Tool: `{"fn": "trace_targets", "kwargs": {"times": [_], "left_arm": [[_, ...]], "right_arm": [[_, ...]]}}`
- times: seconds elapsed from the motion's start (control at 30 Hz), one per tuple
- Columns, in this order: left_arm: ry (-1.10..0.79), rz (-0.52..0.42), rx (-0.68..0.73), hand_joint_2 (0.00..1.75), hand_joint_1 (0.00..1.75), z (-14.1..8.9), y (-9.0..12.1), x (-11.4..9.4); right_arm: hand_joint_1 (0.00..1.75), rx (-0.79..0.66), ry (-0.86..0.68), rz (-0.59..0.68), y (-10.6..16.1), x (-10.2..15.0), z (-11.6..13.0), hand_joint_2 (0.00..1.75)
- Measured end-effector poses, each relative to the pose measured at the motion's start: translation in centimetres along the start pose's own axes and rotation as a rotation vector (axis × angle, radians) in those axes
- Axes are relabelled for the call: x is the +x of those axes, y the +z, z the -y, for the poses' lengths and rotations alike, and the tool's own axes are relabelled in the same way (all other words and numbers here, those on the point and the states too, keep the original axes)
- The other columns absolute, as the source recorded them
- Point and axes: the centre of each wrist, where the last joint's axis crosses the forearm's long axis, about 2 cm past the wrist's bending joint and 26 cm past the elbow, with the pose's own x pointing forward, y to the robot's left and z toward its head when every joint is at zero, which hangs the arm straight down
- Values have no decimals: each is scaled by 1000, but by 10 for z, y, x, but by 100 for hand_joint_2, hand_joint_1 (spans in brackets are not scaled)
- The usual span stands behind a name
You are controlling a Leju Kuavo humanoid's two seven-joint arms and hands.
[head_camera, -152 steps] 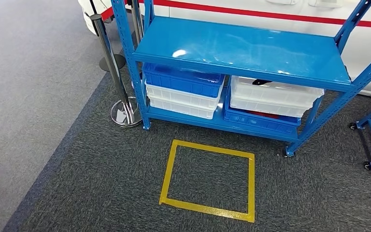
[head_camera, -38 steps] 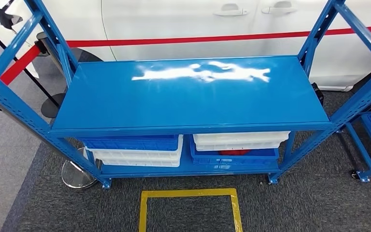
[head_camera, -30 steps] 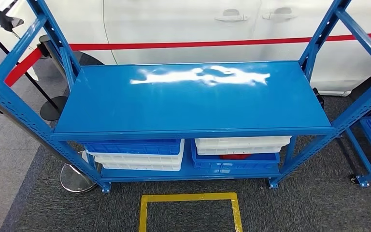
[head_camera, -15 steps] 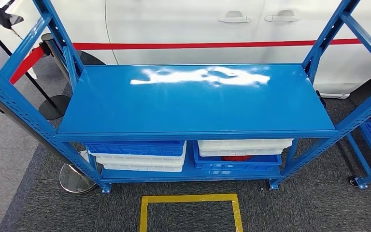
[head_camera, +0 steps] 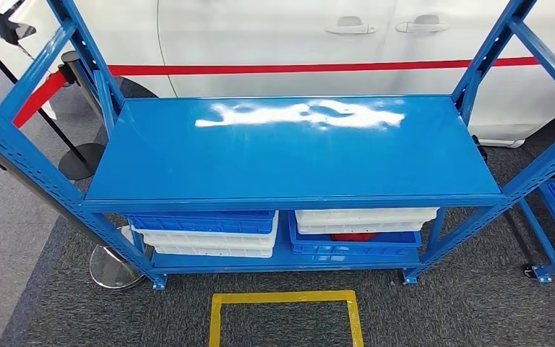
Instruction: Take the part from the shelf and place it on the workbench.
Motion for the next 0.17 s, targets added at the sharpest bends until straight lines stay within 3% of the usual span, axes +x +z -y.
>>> {"fn": "trace_targets", "kwargs": {"times": [0.1, 0.13, 0.17], "left_arm": [[22, 1, 0, 175, 0, -3, 0, -3], [29, 1, 0, 131, 0, -3, 0, -5], [32, 2, 0, 116, 0, -4, 0, -5]], "right_arm": [[0, 1, 8, 10, 0, -1, 4, 175], [0, 2, 10, 14, -1, -2, 6, 131], [0, 2, 12, 16, -1, -2, 6, 116]]}}
